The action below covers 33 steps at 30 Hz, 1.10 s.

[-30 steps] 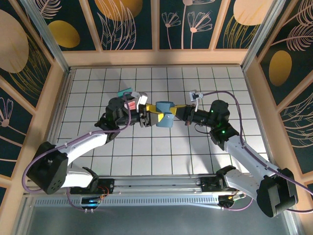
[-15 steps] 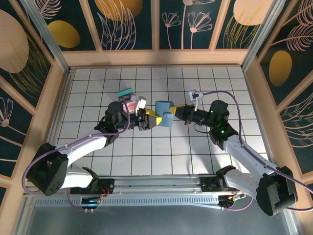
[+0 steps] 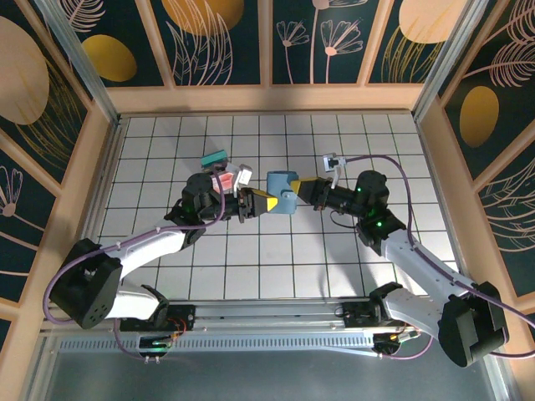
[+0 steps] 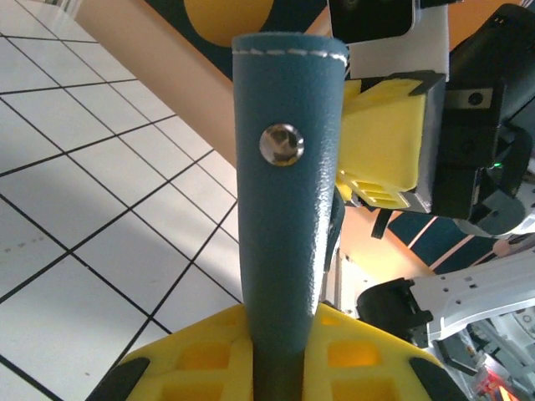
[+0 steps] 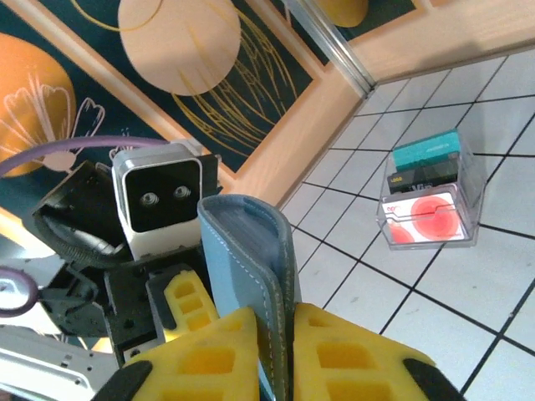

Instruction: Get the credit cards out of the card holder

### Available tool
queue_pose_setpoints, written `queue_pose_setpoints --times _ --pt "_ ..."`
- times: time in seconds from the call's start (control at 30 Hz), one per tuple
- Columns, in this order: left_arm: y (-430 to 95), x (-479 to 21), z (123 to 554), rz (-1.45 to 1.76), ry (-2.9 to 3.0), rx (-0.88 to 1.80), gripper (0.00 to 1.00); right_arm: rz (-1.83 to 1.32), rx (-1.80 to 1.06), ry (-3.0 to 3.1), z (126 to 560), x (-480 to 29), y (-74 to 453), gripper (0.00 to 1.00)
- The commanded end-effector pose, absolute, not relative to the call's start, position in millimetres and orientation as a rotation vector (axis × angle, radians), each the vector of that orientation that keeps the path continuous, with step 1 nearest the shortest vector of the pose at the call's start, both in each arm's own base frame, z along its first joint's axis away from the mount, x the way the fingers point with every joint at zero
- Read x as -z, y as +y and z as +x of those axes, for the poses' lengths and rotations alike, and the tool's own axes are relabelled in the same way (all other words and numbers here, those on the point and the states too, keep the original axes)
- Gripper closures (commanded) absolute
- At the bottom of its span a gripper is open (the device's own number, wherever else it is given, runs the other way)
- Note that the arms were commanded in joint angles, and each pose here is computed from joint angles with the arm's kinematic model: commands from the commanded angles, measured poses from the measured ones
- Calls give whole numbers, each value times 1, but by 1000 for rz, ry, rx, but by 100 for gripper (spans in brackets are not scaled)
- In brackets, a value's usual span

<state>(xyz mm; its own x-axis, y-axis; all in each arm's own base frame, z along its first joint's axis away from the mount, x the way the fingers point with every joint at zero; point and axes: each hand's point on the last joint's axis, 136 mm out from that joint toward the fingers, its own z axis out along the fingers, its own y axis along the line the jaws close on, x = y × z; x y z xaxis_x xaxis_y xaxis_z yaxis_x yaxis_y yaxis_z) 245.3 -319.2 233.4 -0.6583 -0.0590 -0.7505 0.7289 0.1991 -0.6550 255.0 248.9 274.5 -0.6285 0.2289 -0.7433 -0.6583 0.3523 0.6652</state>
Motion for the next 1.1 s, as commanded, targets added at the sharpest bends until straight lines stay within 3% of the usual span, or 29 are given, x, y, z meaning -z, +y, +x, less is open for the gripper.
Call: queue_pose_setpoints --times 0.0,0.07,0.2,0.5,1.07 --pt "-311 -230 273 506 1857 1365 100 -364 -1300 1816 260 -289 251 69" --pt "-306 -226 281 462 1876 1304 100 -291 -1207 1864 269 -285 245 57" --pt "-297 -226 290 380 1866 1205 100 -98 -984 1980 288 -276 227 55" --pt "-290 -222 305 288 1871 1086 100 91 -834 2147 287 -264 228 58" --pt "-302 -220 309 302 1887 1127 100 14 -843 2307 292 -249 287 66"
